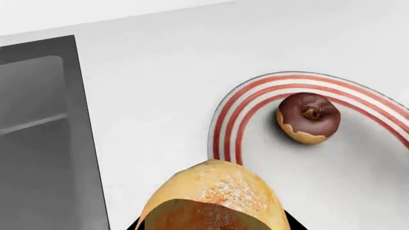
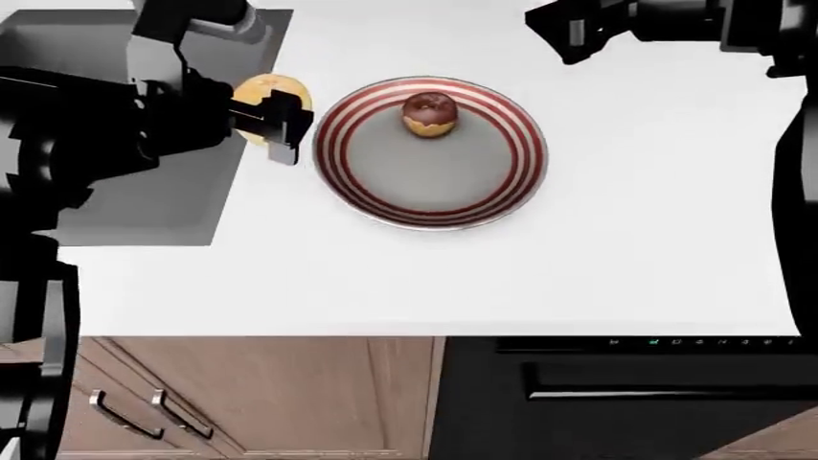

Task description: Place the pastries on the plates.

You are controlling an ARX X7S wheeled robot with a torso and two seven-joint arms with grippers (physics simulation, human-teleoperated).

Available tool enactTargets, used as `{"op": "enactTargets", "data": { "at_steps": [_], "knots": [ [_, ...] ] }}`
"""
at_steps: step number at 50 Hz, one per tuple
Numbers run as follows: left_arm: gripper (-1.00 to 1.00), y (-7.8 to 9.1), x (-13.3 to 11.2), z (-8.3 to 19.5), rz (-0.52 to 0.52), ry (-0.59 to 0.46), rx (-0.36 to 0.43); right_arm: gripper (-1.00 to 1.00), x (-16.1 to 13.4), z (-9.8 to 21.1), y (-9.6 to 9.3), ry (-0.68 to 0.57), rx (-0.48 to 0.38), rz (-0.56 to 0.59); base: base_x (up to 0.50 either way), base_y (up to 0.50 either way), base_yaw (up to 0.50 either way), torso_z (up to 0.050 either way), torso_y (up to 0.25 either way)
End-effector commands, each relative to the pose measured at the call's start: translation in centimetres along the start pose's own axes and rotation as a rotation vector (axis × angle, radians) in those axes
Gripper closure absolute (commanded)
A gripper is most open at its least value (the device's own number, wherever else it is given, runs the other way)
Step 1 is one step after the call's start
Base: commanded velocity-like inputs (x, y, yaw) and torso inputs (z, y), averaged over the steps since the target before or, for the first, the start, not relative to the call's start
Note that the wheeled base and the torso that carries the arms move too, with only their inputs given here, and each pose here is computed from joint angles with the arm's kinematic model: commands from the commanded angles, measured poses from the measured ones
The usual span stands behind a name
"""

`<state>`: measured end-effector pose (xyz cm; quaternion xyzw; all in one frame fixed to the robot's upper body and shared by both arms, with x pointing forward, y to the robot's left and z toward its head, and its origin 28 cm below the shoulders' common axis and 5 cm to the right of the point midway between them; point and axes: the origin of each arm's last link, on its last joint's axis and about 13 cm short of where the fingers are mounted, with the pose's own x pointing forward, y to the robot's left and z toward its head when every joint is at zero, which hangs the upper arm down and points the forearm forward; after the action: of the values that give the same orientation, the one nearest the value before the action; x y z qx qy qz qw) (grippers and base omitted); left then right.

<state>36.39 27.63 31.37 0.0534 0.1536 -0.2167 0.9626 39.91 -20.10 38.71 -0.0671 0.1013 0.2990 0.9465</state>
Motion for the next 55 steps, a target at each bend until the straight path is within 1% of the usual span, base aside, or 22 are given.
{"op": "enactTargets", "data": {
  "at_steps": [1,6,9,11,17,22,26,27,32,33,38,47,51,55],
  "knots": [
    [1.0,0.4,0.0,-0.2,-0.004,-0.018,-0.009,-1.0,-0.1,0.1,0.0,-0.002,-0.003,-0.006,-0.5,0.0,0.0,0.0,-0.01],
    [1.0,0.4,0.1,-0.3,-0.005,-0.015,-0.019,-1.0,0.1,0.0,0.0,-0.004,-0.003,-0.002,-0.5,0.0,0.0,0.0,0.075],
    [1.0,0.8,-0.3,-0.4,-0.002,-0.018,-0.023,-1.0,0.1,0.0,0.0,-0.014,-0.003,0.002,-0.42,0.0,0.0,0.0,0.25],
    [1.0,0.8,-0.3,-0.4,0.001,-0.02,-0.022,-1.0,0.2,-0.1,0.0,-0.01,-0.01,0.007,0.0,0.0,0.0,0.0,0.25],
    [1.0,0.0,0.6,-0.1,0.004,-0.028,-0.03,-1.0,0.3,-0.1,0.0,-0.012,-0.021,0.01,0.0,0.0,0.0,0.0,0.25],
    [1.0,-0.4,1.1,-0.3,0.002,-0.025,-0.028,-1.0,0.3,-0.2,-0.1,-0.022,-0.011,-0.003,0.0,0.0,0.0,0.0,0.25],
    [1.0,-0.2,0.9,-0.3,-0.002,-0.025,-0.03,-1.0,0.3,-0.4,-0.1,-0.029,0.001,-0.005,0.0,0.0,0.0,0.0,0.25],
    [1.0,0.2,0.5,-0.3,-0.004,-0.025,-0.029,-1.0,0.3,-0.4,-0.1,-0.03,0.001,-0.003,0.0,0.0,0.0,0.0,0.25],
    [1.0,0.0,0.6,-0.4,-0.007,-0.027,-0.029,-1.0,0.1,-0.2,-0.2,-0.035,-0.008,-0.001,0.0,0.0,0.0,0.0,0.25],
    [1.0,0.3,0.5,-0.4,-0.004,-0.024,-0.034,-1.0,0.2,-0.4,-0.2,-0.04,0.008,-0.01,0.0,0.0,0.0,0.0,0.141],
    [1.0,0.6,0.4,-0.4,0.011,-0.023,-0.032,-1.0,0.2,0.0,-0.2,-0.059,-0.022,-0.014,0.0,0.0,0.0,0.0,0.0],
    [1.0,1.1,-0.2,-0.4,0.012,-0.021,-0.03,-1.0,0.3,-0.5,-0.2,-0.047,-0.007,-0.01,0.0,0.49,0.0,0.0,0.0],
    [1.0,1.0,-0.1,-0.3,0.016,-0.023,-0.029,-1.0,0.3,-0.4,-0.2,-0.044,-0.009,-0.01,0.0,0.5,0.0,0.0,0.0],
    [1.0,0.4,0.5,-0.4,0.016,-0.02,-0.026,-1.0,0.4,-0.6,-0.2,-0.037,-0.008,-0.007,0.0,0.5,0.0,0.0,0.0]
  ]
}}
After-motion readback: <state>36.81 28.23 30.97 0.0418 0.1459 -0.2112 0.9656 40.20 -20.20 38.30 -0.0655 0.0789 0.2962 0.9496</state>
